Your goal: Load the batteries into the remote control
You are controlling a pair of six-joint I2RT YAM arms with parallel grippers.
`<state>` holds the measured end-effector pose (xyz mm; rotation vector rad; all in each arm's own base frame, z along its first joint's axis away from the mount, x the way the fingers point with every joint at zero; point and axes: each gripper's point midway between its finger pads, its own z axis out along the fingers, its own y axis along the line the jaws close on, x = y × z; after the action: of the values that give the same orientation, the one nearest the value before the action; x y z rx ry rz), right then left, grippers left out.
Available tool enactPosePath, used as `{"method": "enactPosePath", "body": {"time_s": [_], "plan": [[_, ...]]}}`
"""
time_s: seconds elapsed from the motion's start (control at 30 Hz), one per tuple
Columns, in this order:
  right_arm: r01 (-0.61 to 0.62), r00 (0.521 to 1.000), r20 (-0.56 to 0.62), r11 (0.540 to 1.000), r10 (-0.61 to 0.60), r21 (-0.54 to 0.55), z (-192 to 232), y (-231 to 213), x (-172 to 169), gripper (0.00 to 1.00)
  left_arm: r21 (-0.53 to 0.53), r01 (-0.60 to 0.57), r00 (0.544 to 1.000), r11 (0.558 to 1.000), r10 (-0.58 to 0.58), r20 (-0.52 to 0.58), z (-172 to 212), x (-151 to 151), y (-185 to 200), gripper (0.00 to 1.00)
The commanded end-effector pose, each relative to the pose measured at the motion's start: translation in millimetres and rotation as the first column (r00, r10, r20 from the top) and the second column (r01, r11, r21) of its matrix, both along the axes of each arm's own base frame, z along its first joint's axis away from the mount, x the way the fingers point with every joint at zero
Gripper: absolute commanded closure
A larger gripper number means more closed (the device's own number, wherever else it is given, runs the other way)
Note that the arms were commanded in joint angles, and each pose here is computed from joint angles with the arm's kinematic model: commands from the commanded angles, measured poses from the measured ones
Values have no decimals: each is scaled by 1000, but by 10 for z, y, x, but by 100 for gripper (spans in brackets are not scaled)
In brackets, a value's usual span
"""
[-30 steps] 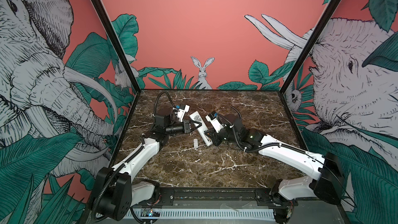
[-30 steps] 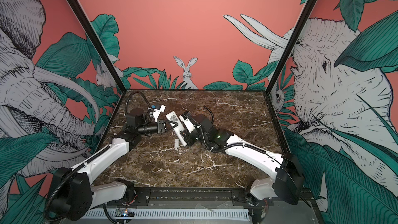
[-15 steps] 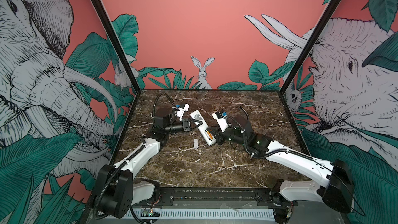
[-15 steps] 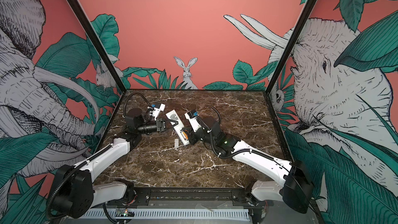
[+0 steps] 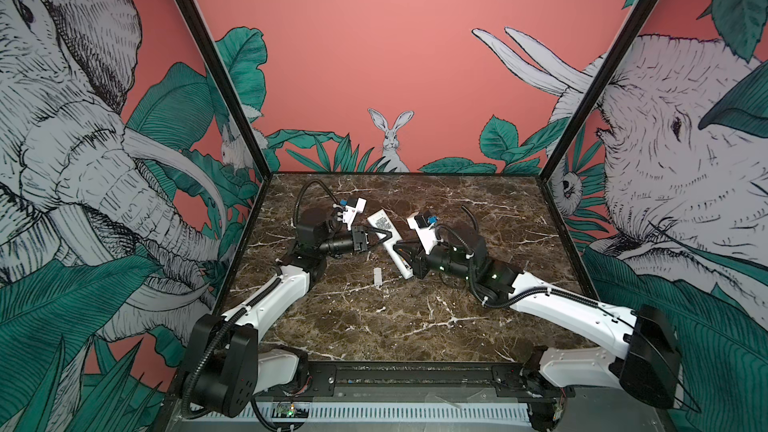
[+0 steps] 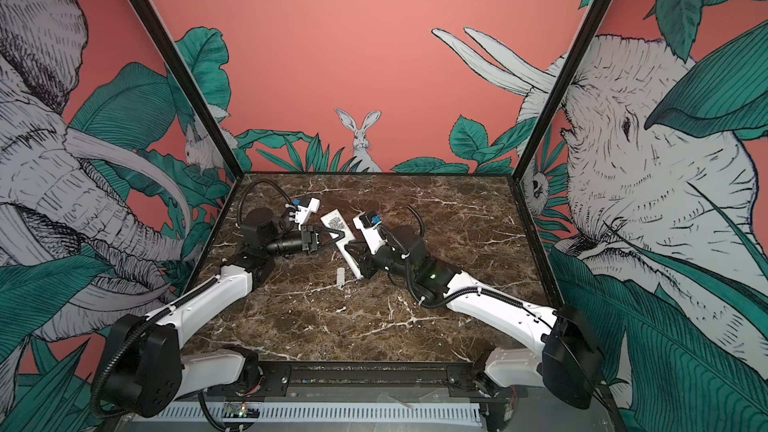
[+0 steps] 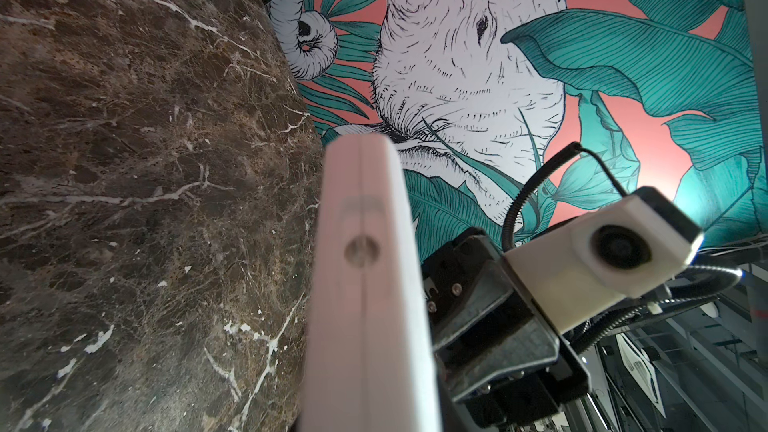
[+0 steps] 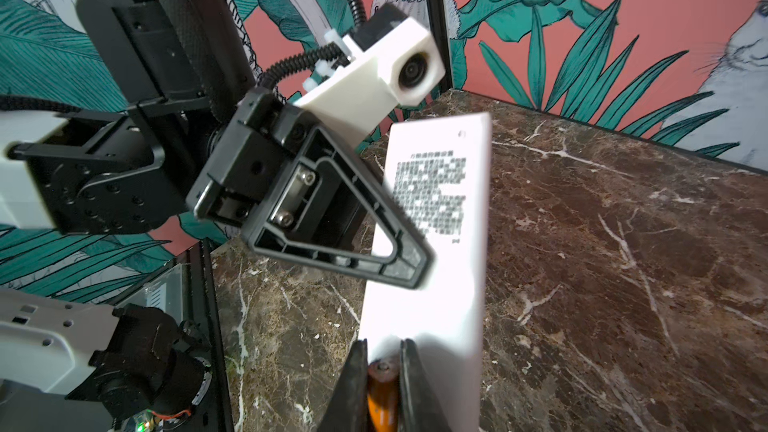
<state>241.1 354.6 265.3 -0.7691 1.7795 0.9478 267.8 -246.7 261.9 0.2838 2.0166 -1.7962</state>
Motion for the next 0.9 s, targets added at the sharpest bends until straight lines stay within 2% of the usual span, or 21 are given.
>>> {"method": "enactPosePath", "body": {"time_s": [0.0, 0.43, 0.87], "plan": [[15, 1000, 18, 1000, -16, 20, 11, -33, 21, 86, -40, 19, 999, 999, -17, 45, 156, -24, 23, 100], [12, 999, 32, 999, -13, 35, -24, -125, -64, 83, -40, 7, 999, 999, -6, 44, 146, 17, 39, 100], [-5, 996, 93, 995, -4, 98, 67, -110, -75, 92, -33, 7, 999, 999, -6, 42, 133, 13, 41, 100]]}}
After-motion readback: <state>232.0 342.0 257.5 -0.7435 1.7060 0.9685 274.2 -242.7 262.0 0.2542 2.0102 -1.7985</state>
